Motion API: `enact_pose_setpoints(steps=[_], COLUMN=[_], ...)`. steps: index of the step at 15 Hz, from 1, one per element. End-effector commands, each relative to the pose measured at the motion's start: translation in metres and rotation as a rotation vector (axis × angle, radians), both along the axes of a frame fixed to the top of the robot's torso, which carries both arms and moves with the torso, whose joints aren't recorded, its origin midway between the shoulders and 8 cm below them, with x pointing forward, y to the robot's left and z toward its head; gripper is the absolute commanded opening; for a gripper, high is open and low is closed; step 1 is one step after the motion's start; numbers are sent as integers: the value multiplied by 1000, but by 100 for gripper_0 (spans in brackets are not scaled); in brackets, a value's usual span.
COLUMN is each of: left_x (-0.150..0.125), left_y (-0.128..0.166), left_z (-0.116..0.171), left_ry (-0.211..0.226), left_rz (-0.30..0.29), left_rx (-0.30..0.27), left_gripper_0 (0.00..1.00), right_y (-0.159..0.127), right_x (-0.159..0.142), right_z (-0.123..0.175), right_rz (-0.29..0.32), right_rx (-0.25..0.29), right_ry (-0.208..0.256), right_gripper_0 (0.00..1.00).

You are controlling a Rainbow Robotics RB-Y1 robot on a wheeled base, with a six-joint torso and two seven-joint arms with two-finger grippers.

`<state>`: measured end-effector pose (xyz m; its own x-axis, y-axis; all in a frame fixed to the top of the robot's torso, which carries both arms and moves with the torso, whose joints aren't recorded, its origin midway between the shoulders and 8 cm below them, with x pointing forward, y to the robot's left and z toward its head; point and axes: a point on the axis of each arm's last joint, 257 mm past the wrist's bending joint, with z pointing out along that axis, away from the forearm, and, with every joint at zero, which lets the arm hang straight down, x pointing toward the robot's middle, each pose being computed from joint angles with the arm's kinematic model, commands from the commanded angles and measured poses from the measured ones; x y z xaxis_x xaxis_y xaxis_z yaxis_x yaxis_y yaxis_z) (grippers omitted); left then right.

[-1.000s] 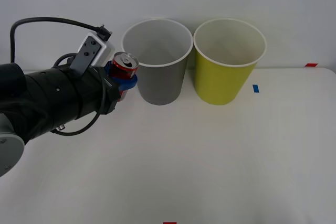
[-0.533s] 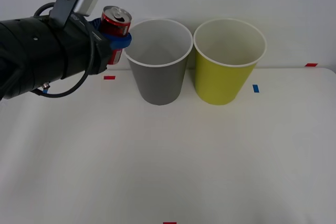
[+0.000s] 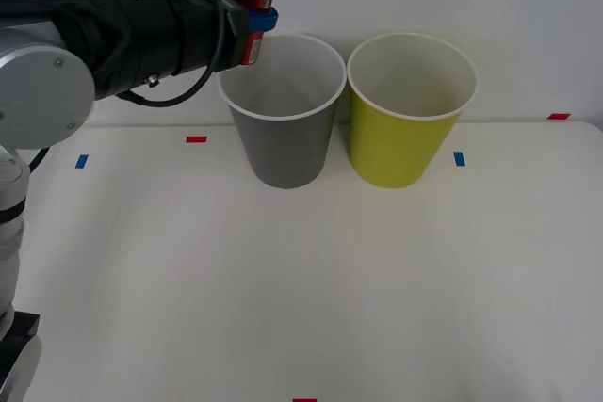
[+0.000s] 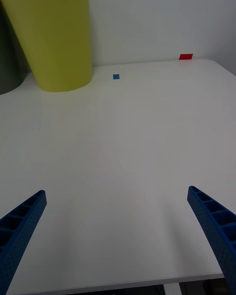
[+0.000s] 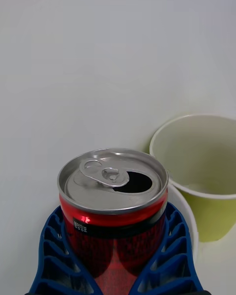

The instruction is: Put cans in the gray bin and PET bottles in the light green bin.

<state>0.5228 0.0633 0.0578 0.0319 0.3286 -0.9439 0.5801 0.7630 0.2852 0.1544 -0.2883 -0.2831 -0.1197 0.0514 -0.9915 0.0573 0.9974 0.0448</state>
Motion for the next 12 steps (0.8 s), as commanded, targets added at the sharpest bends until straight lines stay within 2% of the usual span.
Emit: enact_pose_setpoints(steps=[1, 4, 7, 12], left_x=[24, 49, 63, 82], left_y=[-22, -39, -49, -46], left_z=[0, -2, -12, -27], left_ry=[-8, -23, -29, -19], left_rz=[-15, -25, -31, -7], left_rx=[-31, -70, -95, -128], left_gripper_0=[0, 0, 0, 0], right_y=[0, 0, 0, 0], right_x=[0, 0, 0, 0], right_z=[0, 0, 0, 0], right_rz=[0, 0, 0, 0], right_rx=[0, 0, 0, 0], right_ry=[0, 0, 0, 0], right_gripper_0=[100, 100, 100, 100])
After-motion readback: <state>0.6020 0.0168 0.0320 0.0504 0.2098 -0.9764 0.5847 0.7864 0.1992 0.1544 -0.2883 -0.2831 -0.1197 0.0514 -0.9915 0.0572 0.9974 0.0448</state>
